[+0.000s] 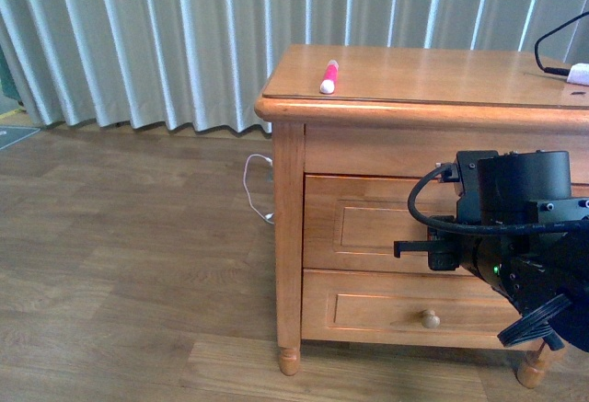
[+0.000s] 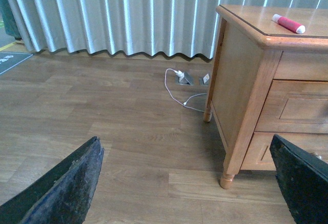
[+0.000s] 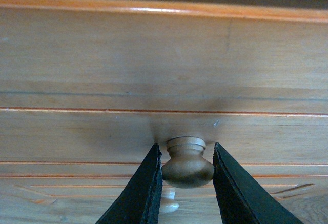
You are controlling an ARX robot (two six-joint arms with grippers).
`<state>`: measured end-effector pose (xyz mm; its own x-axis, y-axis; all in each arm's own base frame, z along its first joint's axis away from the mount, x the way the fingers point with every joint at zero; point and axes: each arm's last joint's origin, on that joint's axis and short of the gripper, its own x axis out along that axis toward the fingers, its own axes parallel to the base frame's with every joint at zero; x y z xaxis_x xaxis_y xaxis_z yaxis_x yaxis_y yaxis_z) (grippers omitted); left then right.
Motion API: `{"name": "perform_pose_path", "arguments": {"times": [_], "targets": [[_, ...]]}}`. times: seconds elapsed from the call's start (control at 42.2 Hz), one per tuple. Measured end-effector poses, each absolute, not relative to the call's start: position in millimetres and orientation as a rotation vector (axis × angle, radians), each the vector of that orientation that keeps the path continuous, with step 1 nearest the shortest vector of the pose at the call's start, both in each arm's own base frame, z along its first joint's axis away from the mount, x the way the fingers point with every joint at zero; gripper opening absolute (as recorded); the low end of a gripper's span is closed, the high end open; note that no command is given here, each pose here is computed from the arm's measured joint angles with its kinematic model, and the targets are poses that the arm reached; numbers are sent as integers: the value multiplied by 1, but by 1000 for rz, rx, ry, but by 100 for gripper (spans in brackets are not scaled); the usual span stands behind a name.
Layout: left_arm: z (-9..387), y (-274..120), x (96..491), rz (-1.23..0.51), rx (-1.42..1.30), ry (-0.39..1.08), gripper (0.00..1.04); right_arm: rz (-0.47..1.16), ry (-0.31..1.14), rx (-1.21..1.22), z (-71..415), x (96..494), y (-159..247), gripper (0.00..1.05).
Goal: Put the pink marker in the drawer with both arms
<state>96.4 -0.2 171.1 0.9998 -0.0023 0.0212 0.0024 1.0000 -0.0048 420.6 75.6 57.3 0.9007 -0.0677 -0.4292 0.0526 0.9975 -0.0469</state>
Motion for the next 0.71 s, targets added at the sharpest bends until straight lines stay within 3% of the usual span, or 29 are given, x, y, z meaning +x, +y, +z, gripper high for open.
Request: {"name": "perform_pose_path", "arguments": {"times": [0.355,0.592,0.71], "targets": [[171,0,96,-2,-5,-21,98,-13,453,-18,61,370,68,24],[171,0,96,-2,-5,-21,98,42,481,8,62,296,56,23],[171,0,96,-2,-4,-21,98,50,480,28,67,272,52,38]]}}
